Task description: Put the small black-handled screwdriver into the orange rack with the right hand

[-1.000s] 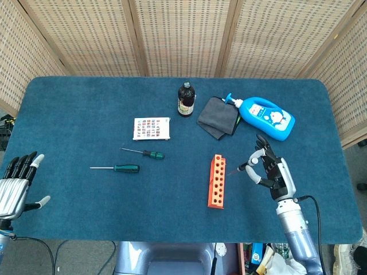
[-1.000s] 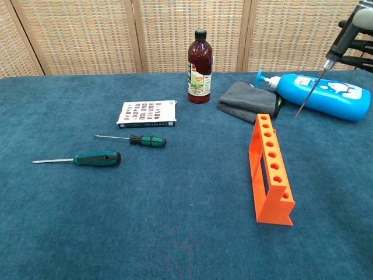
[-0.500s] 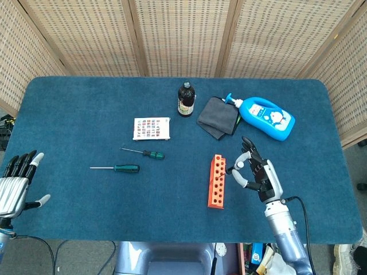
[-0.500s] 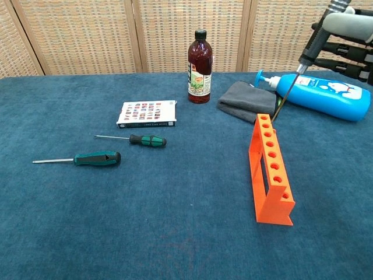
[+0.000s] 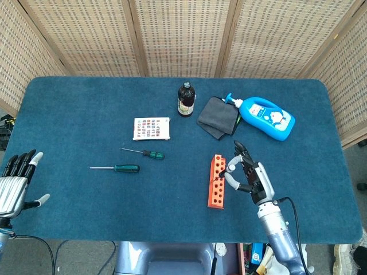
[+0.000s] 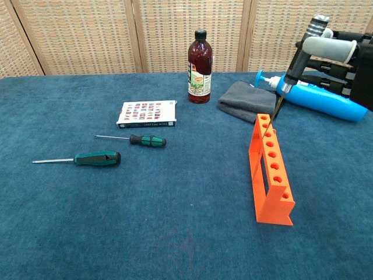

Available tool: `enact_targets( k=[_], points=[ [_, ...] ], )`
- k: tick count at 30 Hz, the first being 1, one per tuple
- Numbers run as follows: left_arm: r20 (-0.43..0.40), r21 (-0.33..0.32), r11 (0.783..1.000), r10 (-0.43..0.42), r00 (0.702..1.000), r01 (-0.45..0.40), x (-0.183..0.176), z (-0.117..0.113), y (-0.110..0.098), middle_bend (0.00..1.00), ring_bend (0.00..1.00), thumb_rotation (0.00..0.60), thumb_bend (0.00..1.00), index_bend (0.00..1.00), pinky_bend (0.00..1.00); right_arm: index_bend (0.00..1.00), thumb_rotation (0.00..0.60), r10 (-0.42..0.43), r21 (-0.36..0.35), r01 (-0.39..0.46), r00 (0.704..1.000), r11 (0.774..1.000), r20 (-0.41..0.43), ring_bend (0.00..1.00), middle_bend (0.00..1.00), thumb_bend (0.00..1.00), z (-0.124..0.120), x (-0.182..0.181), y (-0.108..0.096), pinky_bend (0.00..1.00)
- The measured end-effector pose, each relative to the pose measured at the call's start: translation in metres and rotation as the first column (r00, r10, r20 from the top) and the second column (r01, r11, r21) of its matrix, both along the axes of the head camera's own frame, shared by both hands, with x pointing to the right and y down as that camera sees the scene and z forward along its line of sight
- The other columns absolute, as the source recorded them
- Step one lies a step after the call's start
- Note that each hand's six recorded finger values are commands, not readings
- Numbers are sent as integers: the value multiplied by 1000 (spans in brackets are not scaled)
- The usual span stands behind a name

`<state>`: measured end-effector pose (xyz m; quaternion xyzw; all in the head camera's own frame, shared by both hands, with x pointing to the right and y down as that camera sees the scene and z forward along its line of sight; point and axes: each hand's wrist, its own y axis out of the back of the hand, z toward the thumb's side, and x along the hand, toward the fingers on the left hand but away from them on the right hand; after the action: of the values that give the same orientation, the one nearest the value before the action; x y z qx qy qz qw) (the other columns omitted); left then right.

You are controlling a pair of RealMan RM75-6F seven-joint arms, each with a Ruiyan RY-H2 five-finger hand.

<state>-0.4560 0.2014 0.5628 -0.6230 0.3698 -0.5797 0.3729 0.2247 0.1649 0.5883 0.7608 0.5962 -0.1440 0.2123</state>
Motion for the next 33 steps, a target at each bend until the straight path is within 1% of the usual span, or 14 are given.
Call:
enact_targets(
  k=[10, 21, 33],
  points=[
    [4, -7, 1000, 7, 1000, -7, 2, 2, 1, 0, 0, 600, 0, 0, 0, 620, 600, 3, -19, -3, 1000, 1000, -9, 0, 36, 302, 11, -1, -3, 0],
    [10, -10, 1000, 7, 1000, -7, 2, 4, 1, 0, 0, 600, 0, 0, 0, 620, 600, 9, -20, -9, 1000, 1000, -22, 0, 35, 302, 18, 2, -7, 0],
    [12, -14, 1000, 6, 1000, -6, 2, 5, 2, 0, 0, 600, 0, 0, 0, 620, 600, 11, -18, -11, 1000, 1000, -18, 0, 36, 302, 21, 3, -10, 0]
  ],
)
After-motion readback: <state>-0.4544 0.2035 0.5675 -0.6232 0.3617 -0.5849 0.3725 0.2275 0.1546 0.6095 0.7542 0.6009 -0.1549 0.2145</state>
